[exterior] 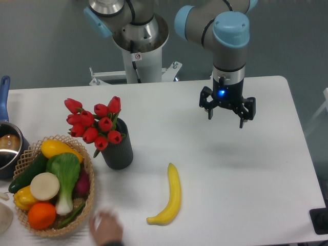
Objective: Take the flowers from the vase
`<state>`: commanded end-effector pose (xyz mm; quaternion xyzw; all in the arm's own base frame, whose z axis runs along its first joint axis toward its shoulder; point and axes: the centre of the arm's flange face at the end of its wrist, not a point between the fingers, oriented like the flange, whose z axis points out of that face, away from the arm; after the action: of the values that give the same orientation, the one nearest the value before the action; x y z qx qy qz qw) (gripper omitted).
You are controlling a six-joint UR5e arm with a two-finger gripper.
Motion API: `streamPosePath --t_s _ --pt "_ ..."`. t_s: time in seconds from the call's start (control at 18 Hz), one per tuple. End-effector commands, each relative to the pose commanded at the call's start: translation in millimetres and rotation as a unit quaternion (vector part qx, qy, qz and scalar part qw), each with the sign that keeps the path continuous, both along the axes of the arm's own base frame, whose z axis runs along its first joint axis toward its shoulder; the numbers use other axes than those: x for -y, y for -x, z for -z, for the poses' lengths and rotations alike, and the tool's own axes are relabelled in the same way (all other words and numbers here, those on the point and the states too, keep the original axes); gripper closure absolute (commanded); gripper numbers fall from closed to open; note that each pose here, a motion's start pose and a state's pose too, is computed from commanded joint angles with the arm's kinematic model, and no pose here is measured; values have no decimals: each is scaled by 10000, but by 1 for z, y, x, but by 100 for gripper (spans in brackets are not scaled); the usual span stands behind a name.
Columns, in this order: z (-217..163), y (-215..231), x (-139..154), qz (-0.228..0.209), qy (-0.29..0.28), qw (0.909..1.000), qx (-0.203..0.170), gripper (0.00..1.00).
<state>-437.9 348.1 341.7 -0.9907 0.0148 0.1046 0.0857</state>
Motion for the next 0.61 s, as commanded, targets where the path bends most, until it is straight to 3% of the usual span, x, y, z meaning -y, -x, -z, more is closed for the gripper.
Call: streamPosePath --t_s 0.61 --pt "-7 -27 -5 -405 -432 9981 166 0"
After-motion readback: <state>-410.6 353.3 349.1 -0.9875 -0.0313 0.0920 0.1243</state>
